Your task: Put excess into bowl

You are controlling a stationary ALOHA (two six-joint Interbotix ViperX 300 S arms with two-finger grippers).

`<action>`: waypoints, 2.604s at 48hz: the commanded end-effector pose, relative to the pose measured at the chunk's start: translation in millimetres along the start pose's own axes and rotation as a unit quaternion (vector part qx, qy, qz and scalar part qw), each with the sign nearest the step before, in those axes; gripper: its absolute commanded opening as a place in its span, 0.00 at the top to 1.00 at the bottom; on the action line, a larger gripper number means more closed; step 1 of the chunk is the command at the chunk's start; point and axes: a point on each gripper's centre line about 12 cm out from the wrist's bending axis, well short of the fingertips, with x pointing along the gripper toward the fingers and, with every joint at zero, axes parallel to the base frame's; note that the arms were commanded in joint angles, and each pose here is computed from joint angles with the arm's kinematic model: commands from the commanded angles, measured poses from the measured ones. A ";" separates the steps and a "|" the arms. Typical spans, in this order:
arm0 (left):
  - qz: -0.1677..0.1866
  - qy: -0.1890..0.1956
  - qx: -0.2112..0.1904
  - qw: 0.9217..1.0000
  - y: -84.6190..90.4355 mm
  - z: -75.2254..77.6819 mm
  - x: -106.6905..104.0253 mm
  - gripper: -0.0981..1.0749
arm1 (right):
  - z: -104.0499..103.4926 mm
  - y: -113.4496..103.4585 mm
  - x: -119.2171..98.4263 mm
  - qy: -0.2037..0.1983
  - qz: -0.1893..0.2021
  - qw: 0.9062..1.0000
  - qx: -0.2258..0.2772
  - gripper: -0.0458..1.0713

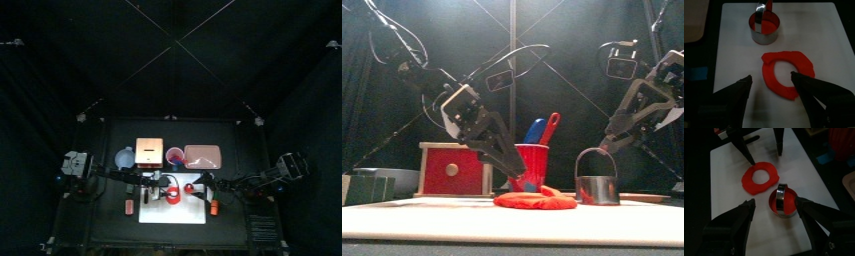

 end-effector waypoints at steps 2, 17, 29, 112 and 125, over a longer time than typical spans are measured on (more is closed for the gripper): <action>0.002 -0.011 0.002 1.000 3.4 11.0 7.3 0.09 | 9.4 1.4 -5.4 -0.016 0.007 1.000 0.007 0.11; 0.005 -0.001 0.001 1.000 6.3 5.9 18.9 0.10 | 10.3 -1.2 -7.7 -0.020 0.006 1.000 0.007 0.11; 0.004 0.007 0.001 1.000 5.8 0.5 23.0 0.10 | 9.8 -1.4 -7.9 -0.019 0.006 1.000 0.006 0.11; 0.074 -0.195 0.009 0.978 40.1 9.1 -199.2 0.43 | 8.1 -6.1 -6.1 -0.015 -0.004 1.000 0.011 0.11; 0.150 -0.285 -0.007 0.947 56.1 -17.8 -265.9 0.43 | 10.0 -11.7 -4.4 -0.017 -0.014 1.000 0.014 0.11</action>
